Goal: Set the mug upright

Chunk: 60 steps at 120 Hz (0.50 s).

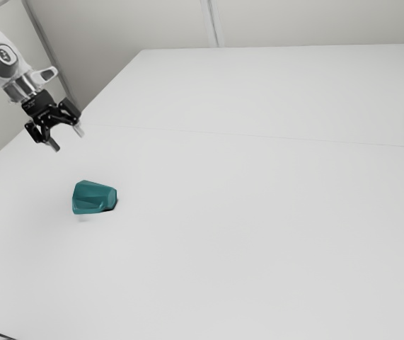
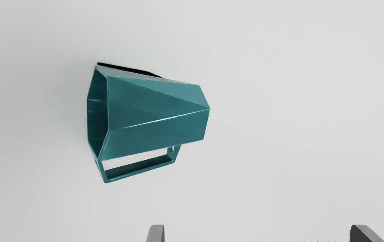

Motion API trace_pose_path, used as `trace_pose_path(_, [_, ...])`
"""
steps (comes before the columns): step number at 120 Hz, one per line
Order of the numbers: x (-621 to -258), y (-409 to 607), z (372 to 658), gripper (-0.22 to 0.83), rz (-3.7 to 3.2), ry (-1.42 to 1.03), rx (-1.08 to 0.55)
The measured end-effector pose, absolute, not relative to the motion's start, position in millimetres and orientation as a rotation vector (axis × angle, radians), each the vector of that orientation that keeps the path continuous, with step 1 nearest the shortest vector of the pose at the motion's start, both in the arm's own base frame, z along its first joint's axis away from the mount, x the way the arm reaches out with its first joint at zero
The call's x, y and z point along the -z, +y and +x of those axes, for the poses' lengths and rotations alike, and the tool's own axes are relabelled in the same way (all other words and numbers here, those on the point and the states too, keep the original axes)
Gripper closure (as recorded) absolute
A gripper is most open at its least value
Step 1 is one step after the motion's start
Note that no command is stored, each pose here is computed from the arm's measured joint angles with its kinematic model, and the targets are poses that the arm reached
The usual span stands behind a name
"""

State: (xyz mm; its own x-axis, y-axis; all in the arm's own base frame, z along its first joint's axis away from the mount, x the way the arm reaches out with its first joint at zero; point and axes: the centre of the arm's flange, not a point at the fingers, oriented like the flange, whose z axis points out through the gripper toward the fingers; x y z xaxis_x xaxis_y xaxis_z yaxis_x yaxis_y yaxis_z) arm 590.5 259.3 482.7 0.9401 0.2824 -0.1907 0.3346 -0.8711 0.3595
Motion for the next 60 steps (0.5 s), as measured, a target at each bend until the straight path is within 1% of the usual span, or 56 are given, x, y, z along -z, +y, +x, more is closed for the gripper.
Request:
trace_pose_path(20, [-460.1,284.2,584.4,0.00,2.630,0.418,0.171])
trace_pose_path(60, [-389.5,329.6,573.8,0.00,2.489,0.369,0.165])
